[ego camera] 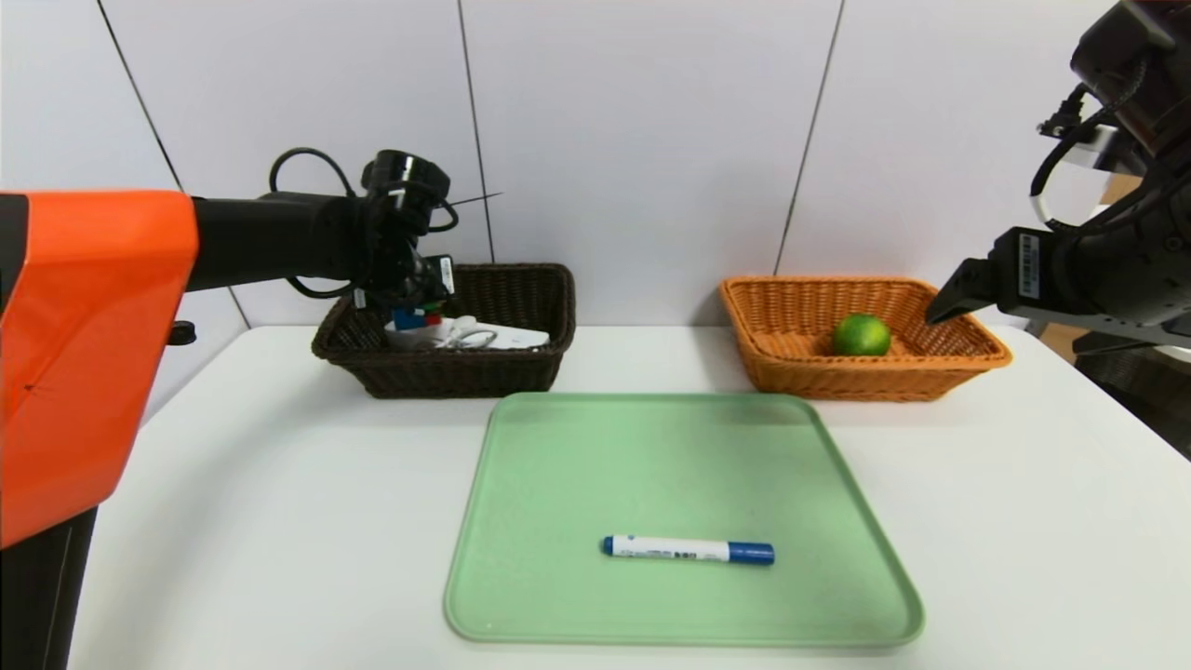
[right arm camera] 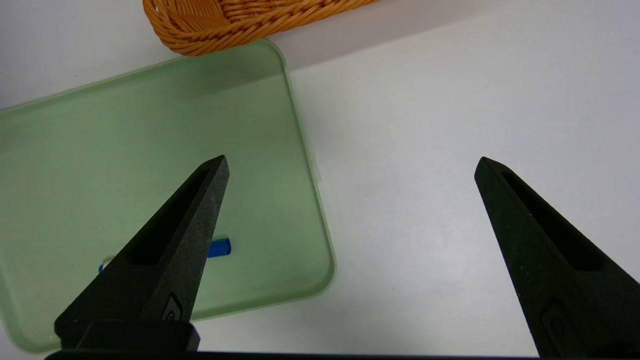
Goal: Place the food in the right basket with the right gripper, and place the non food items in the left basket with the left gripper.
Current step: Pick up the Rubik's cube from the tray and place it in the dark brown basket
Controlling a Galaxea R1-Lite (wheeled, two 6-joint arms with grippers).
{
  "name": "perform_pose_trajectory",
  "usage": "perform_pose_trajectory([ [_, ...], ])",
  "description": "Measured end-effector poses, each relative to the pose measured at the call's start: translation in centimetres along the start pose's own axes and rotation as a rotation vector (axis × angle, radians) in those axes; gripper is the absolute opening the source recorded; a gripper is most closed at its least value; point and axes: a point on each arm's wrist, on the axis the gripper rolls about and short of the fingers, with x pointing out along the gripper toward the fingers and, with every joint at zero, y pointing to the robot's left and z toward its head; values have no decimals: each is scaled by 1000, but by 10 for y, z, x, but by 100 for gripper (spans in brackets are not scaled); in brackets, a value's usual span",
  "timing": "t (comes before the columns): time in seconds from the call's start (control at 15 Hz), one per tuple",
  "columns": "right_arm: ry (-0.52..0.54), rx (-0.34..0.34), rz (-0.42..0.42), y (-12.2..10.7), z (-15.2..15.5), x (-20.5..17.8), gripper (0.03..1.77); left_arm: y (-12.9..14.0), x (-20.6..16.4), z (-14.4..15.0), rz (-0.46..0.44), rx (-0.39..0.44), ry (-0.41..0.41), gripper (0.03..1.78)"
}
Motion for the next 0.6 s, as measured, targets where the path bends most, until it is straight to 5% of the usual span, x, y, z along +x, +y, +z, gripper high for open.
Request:
perform_pose_trajectory([
  [0.47,3,2,-4,0,1,2,170,-4,17,-11,9,4,17,95],
  [0.6,5,1,-5,0,1,3,170,-4,21,-14,17,2,23,107],
])
